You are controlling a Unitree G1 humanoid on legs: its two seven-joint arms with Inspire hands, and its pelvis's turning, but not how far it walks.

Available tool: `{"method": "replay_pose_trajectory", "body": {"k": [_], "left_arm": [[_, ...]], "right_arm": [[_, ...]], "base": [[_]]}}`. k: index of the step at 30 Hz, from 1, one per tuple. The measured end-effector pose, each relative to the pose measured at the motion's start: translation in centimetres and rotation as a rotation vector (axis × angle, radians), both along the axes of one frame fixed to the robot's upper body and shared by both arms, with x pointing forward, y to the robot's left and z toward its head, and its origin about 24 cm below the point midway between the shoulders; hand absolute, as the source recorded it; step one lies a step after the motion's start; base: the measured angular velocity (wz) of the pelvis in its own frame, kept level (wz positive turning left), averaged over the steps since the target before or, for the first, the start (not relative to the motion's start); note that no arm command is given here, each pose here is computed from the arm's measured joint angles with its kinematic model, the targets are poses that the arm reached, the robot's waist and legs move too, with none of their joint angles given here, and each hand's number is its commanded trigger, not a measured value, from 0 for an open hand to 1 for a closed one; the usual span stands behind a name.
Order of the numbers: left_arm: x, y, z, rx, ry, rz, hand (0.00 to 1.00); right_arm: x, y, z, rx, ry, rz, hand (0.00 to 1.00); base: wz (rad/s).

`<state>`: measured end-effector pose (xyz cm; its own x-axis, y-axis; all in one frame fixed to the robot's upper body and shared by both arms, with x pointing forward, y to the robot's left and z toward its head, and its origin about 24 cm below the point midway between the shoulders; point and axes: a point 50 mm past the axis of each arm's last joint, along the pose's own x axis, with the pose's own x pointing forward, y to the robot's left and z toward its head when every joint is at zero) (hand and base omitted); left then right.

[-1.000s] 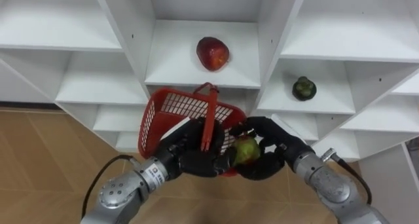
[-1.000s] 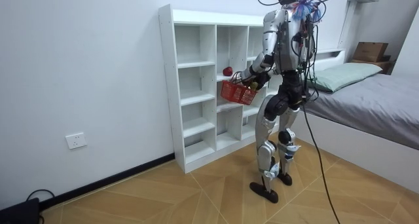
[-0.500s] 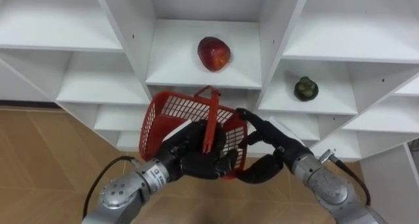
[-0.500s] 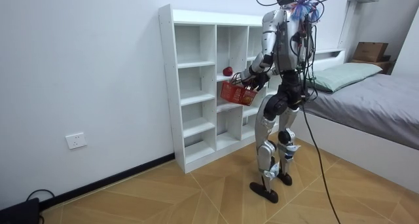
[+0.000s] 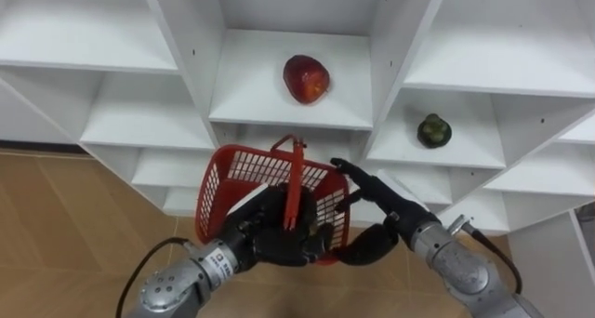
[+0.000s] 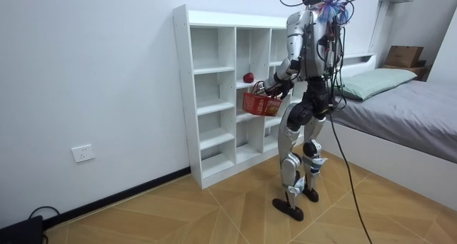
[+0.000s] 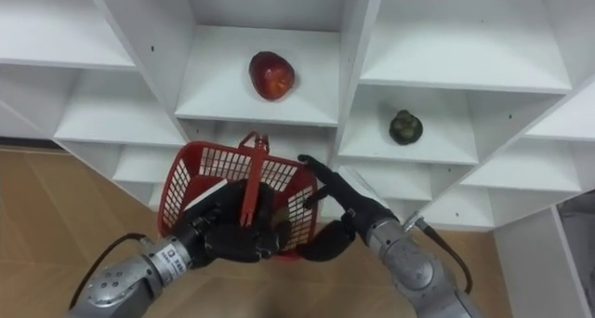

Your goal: Collect fruits from the closet

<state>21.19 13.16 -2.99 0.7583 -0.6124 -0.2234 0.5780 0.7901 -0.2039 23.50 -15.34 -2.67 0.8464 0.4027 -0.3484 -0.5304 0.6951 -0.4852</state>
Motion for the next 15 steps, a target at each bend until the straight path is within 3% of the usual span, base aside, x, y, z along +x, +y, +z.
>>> {"method": "replay_pose_trajectory", "body": {"k": [15], "left_arm": [[-0.7,1.7,-2.3,0.054,0.102,0.091,1.0]], "right_arm": [[0.3,1.8,2.8,0.076,-0.114,0.049,0.0]], "base": [[0.05]]}}
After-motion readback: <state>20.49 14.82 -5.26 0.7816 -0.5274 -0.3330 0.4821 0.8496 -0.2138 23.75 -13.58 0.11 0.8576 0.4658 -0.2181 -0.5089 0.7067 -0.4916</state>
